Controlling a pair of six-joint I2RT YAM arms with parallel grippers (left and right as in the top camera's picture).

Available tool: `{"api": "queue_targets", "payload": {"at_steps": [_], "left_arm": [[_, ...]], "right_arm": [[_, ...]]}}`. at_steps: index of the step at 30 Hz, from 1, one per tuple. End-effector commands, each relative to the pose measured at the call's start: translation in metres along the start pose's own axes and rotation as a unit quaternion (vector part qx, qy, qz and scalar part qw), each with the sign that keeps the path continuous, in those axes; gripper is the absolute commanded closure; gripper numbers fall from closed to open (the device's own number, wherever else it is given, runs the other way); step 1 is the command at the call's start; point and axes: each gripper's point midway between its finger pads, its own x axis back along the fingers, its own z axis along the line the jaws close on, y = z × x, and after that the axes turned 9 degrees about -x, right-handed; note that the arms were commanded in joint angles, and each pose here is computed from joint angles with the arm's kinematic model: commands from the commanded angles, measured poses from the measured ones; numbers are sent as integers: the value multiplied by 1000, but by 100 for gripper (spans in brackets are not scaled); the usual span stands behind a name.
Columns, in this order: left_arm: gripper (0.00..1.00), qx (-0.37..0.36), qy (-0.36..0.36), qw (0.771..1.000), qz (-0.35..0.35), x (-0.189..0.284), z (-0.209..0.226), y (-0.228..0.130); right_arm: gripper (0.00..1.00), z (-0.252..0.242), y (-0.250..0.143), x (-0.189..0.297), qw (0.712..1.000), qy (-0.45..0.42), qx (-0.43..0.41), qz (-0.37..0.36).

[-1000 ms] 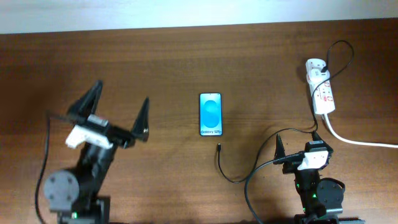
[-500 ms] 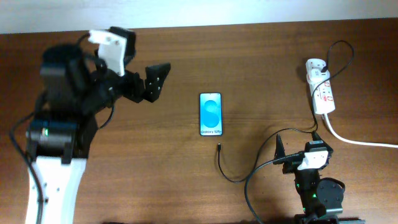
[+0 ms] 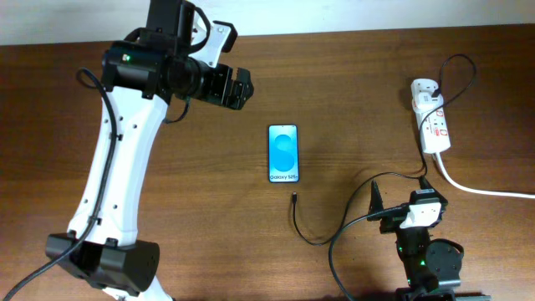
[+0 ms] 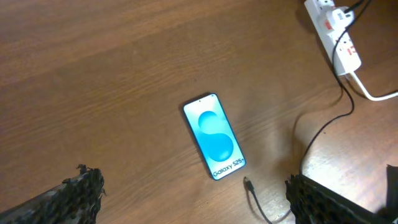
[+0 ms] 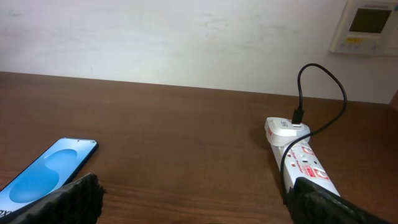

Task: Plug charger to phone and switch on socket
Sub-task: 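Raise the left arm and move the left gripper over the phone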

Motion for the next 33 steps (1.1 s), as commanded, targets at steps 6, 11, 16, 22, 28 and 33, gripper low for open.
{"api": "queue_targets", "payload": {"at_steps": [6,11,16,22,28,33], "left_arm": [[1,185,13,982,31,-23,-10,-4],[1,256,153,949,104,-67,-5,-38],[1,244,180,942,141,-114,-20,-51],[1,206,166,951,157,-132,-46,-55],[1,164,159,955,188,-159,-55,-68],[1,160,156,950,219,-178,-54,-83]], "right_arm": [[2,0,-2,0,1000,-1,0,1],[2,0,-2,0,1000,-1,0,1],[1,0,-2,0,1000,-1,0,1],[2,0,-2,0,1000,-1,0,1],[2,0,-2,0,1000,-1,0,1],[2,0,-2,0,1000,-1,0,1]]}}
